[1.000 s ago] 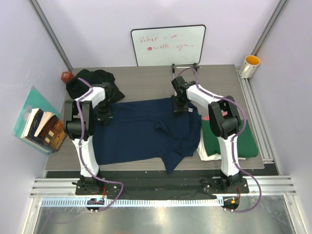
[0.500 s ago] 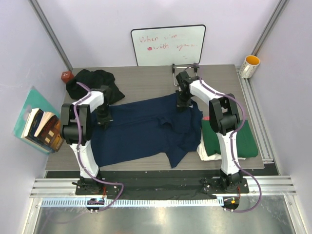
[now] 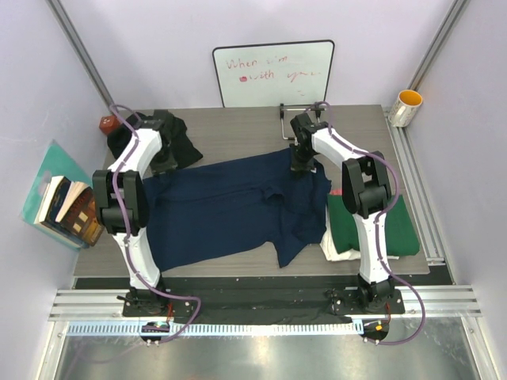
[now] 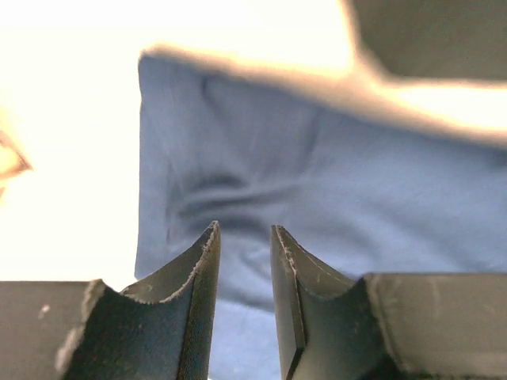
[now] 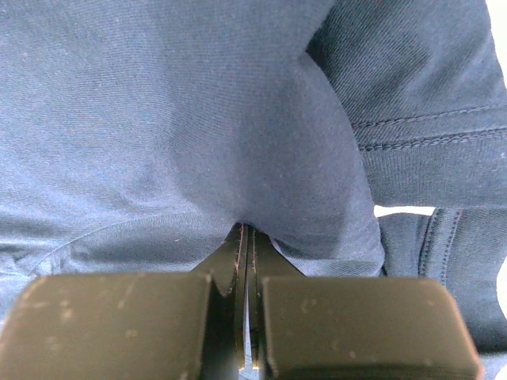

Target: Fold and stack the t-shirts

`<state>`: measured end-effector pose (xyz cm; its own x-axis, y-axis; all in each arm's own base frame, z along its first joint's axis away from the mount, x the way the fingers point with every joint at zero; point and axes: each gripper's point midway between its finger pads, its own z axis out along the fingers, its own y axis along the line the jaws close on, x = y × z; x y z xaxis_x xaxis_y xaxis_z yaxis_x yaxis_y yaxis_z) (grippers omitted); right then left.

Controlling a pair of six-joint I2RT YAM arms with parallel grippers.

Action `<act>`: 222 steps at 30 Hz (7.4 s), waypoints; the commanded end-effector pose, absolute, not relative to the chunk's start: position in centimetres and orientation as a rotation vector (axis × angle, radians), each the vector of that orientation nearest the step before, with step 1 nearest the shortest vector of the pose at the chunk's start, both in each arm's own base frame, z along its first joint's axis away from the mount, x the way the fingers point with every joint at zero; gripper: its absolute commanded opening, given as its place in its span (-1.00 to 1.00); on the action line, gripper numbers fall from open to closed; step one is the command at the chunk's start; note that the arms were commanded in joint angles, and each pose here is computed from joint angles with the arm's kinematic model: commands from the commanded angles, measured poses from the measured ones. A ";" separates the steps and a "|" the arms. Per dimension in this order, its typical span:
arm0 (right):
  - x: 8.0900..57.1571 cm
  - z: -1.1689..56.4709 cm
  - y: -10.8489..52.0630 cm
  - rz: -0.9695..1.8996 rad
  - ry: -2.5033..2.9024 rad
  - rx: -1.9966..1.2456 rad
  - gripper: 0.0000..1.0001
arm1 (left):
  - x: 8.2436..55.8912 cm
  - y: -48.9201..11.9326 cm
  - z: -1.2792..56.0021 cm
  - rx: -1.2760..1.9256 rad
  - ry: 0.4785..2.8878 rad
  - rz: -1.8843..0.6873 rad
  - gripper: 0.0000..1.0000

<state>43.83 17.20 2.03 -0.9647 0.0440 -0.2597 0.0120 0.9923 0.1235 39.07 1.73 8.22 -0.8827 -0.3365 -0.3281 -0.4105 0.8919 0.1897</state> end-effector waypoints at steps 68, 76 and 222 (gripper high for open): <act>42.4 0.5 15.3 0.078 2.950 0.062 -0.98 | 38.9 2.1 5.8 -0.715 2.795 0.219 -0.21; 42.3 0.5 15.1 0.069 2.958 0.063 -0.98 | 37.3 2.6 2.3 -0.743 2.838 0.291 -0.31; 25.9 4.9 20.1 0.282 3.031 -0.191 0.11 | 31.2 -6.5 6.5 -0.483 2.875 0.211 0.12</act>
<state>25.63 19.09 3.41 -0.9919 -0.0874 -0.0920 -0.1010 0.9827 0.1552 31.30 -7.19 6.05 -0.9206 -0.3225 -0.2201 -0.3470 0.9342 0.0828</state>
